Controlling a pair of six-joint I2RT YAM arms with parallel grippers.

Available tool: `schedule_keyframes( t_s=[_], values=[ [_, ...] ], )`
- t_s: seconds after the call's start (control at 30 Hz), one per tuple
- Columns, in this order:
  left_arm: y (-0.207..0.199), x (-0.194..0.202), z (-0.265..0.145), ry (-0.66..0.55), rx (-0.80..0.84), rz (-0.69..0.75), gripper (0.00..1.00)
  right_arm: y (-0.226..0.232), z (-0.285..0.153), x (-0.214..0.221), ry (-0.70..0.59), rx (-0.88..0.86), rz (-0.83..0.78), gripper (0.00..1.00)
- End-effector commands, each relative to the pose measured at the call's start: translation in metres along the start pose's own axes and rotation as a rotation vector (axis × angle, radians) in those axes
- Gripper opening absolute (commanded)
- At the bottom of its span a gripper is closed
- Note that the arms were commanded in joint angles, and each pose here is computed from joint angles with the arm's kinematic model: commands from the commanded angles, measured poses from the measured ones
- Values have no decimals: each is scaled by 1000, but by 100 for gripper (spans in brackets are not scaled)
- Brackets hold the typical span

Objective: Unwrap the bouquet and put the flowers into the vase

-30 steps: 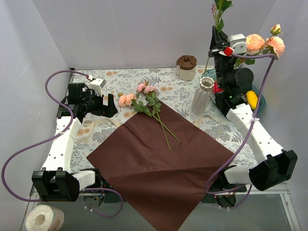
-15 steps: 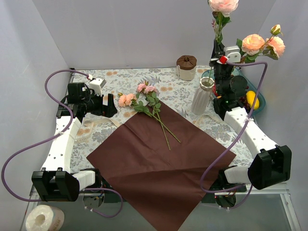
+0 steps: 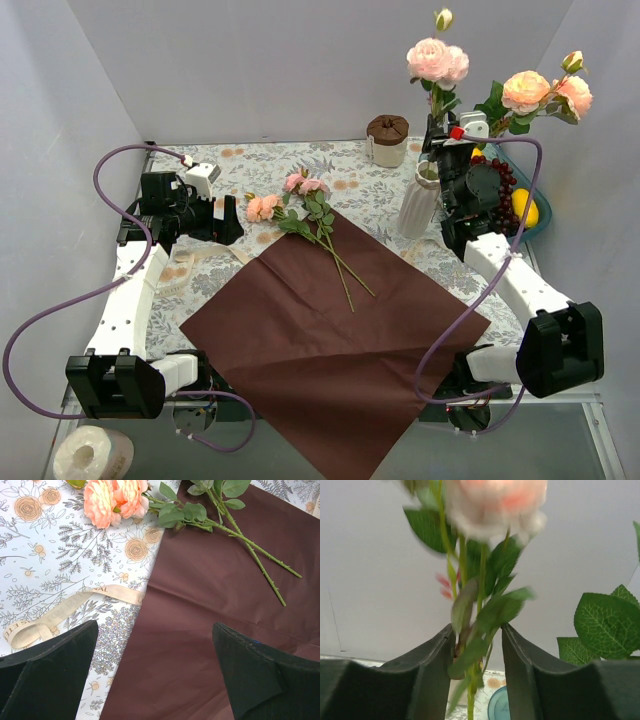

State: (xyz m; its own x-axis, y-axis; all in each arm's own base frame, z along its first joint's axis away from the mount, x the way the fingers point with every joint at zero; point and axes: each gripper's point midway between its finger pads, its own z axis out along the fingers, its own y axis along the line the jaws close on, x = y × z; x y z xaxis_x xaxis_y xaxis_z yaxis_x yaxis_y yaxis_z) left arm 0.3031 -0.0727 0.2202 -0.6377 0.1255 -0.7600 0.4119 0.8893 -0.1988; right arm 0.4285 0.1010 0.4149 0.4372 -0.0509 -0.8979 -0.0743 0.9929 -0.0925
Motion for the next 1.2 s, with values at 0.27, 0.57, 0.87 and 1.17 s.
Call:
schedule_keyframes(
  t_s=[0.27,0.57,0.87,1.17],
  values=[
    [-1,-20,-11,-61,-15,24,98,0,-14,-44,85,-29,148,59],
    [-2,-22,-11,-59,-13,12,98,94,-39,-84,93,-293,20,74],
    [-4,-21,-11,-51,-2,-7,98,198,-83,24,466,-629,0,71],
    [-2,-22,-12,-47,-16,-2,98,282,-175,141,794,-1053,-117,70]
  ],
)
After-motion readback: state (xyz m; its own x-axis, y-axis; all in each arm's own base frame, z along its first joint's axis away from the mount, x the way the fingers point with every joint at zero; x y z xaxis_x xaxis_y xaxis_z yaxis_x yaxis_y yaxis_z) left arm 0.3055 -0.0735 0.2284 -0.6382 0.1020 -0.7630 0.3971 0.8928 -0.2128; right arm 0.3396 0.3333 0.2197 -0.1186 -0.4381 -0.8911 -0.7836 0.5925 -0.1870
